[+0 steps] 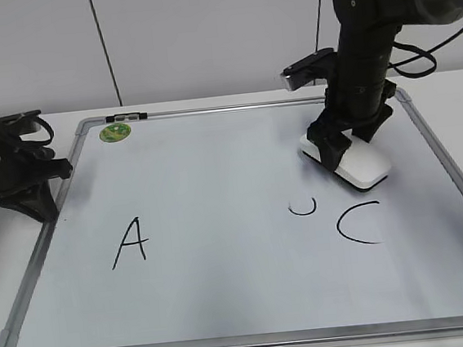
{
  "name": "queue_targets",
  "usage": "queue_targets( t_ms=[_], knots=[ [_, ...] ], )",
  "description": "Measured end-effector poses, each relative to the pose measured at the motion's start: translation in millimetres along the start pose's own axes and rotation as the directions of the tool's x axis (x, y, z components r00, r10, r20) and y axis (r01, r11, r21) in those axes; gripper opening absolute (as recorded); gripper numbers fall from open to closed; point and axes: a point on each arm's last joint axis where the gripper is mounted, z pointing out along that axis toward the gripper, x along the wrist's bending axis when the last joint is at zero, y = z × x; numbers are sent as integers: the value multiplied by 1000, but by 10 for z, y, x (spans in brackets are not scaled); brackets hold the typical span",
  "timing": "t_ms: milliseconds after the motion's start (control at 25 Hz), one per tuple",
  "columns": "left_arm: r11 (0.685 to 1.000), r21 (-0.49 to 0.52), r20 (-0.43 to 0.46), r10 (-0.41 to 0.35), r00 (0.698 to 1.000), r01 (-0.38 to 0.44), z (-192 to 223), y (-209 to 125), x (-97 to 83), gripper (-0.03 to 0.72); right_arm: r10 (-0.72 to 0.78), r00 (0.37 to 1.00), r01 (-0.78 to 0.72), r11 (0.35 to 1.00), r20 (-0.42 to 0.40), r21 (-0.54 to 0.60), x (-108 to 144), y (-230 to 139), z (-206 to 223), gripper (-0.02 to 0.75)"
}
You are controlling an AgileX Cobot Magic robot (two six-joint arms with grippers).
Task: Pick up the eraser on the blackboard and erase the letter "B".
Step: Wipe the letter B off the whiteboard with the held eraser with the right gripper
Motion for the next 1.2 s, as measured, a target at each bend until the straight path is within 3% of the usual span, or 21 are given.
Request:
queue_targets(
  t_ms=[440,760,1200],
  knots=[
    [1000,0,2,-1,1000,1,0,0,-1,37,2,1000,-4,997,-15,-73,19,51,30,535],
    [1000,0,2,-1,1000,1,0,0,-1,37,-13,999,11,999,-37,-53,60,64,162,535],
    [1000,0,3,-3,1000,3,0,0,-3,37,-148,989,148,988,-5,-45,477,203,250,535]
  ],
)
